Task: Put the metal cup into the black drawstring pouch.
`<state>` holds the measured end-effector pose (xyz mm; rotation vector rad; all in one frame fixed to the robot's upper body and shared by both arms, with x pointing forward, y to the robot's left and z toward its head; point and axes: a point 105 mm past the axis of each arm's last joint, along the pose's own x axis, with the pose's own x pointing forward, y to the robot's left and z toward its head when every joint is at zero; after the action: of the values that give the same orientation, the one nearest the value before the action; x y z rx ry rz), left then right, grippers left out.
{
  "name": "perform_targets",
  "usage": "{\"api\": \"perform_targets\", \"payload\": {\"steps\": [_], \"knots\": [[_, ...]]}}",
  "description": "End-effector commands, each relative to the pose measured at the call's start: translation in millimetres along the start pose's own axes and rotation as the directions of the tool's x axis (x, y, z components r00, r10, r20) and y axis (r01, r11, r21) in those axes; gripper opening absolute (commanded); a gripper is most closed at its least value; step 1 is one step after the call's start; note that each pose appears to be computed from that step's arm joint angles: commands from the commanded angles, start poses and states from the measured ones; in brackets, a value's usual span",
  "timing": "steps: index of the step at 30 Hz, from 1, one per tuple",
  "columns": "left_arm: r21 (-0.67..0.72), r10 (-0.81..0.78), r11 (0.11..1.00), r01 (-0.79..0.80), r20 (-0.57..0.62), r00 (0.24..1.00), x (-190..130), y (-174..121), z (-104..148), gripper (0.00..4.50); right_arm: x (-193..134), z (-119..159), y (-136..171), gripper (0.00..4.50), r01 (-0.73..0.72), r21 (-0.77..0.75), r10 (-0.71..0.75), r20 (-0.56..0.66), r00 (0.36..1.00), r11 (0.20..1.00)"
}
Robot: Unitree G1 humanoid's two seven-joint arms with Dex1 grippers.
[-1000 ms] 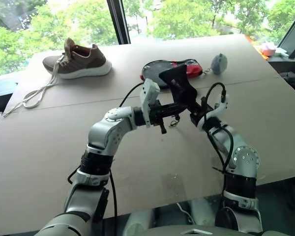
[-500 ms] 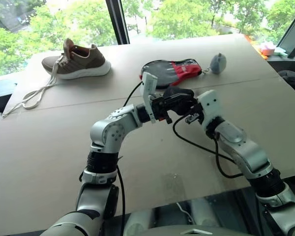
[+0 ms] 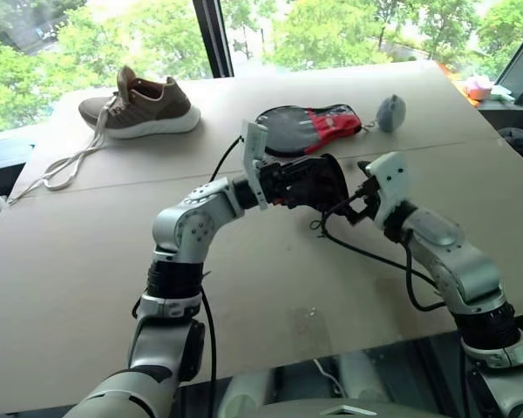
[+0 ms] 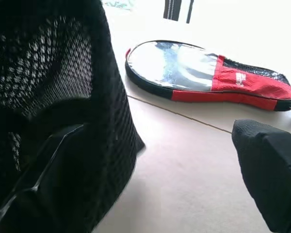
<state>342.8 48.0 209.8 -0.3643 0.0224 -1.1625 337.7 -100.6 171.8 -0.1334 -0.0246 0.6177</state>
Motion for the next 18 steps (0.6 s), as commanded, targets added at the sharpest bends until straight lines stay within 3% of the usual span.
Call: {"api": "perform_targets", "payload": {"steps": [1, 8, 13, 18], "knots": [[0.049, 0.006, 0.999, -0.008, 0.032, 0.999, 4, 0, 14, 0.00, -17, 22, -6, 4.48, -0.058, 0.115, 0.051, 0.062, 0.997, 0.992], [0.002, 0.021, 1.000, -0.022, 0.039, 0.999, 14, 1, 11, 0.00, -59, 39, -13, 4.48, -0.204, 0.456, 0.143, 0.165, 0.976, 0.866], [-0.016, 0.040, 0.999, -0.039, 0.072, 0.997, 22, 2, 14, 0.00, -56, -1, 47, 4.48, -0.296, 0.483, 0.351, -0.025, 0.936, 0.824], [-0.026, 0.055, 0.998, -0.053, 0.082, 0.995, 25, 2, 14, 0.00, -32, -19, 67, 4.48, -0.241, 0.521, 0.311, -0.049, 0.949, 0.819]]}}
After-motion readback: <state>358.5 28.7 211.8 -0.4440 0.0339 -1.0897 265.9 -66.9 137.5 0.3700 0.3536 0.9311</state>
